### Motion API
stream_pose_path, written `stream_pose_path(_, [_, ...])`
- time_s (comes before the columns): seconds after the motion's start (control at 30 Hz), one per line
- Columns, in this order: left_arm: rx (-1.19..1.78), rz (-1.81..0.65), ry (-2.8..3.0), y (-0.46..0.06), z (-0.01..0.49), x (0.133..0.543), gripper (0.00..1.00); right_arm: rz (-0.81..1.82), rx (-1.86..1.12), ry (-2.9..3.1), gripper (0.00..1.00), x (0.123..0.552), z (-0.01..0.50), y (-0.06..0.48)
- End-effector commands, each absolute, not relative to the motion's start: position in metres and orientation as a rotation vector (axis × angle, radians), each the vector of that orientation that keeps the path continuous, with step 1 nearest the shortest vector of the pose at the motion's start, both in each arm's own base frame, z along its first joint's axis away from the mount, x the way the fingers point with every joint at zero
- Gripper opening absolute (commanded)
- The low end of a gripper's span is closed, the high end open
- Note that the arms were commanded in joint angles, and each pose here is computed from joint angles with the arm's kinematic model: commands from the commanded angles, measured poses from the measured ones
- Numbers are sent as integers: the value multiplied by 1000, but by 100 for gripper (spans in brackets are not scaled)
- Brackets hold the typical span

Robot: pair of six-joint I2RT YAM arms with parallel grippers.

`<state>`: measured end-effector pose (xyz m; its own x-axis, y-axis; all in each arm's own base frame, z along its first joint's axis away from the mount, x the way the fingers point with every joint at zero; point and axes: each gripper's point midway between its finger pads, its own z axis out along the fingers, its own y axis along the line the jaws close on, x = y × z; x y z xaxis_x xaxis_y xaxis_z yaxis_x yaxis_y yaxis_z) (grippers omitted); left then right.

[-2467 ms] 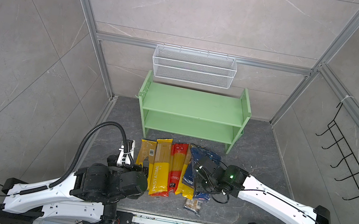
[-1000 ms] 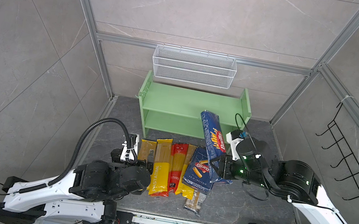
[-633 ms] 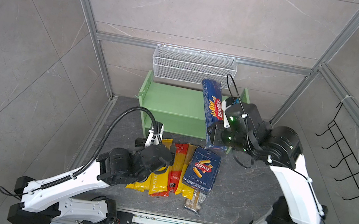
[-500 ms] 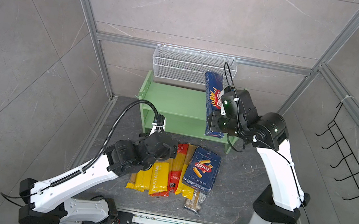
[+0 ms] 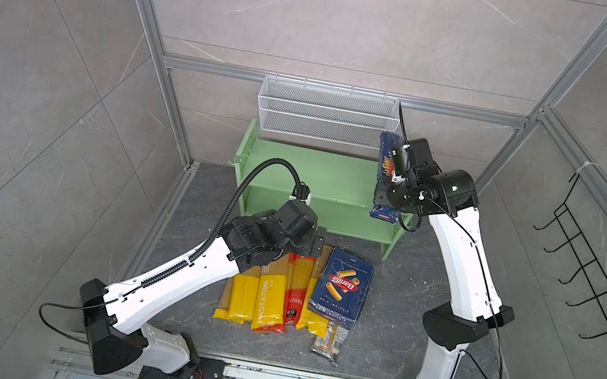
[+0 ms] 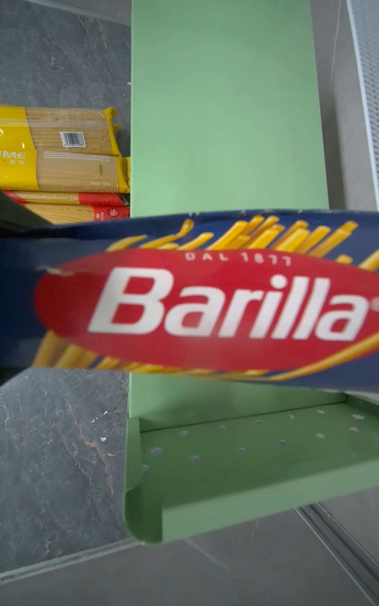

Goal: Arrange pasta packages on shelves
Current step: Place the pasta bag on the shelf.

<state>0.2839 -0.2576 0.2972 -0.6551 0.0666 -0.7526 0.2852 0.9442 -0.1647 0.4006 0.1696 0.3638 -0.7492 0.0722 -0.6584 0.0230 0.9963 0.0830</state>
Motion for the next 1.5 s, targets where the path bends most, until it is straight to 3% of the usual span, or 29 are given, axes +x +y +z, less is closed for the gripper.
stream_pose_path(0.0, [270,-394,2225,-267,313,289,100,66,91,2350,27,425,368,163])
stream_pose_path(0.5, [280,-393,2265,-268,291,288,100,-45,141,2389,34,457,343,132])
stream_pose_path(0.67, [278,-384,2284,-266,283,288,100,-66,143,2417,58,457,334,128])
stream_pose_path(0.93, [258,-375,2314,-263,272,287,100,-31,124,2407,77,440,345,128])
stream_pose_path(1.07, [242,-374,2322,-260,268,285,100,44,104,2307,99,426,376,130])
stream_pose_path(1.47, [229,-387,2373,-258,248,277,100,175,85,2282,99,375,391,135])
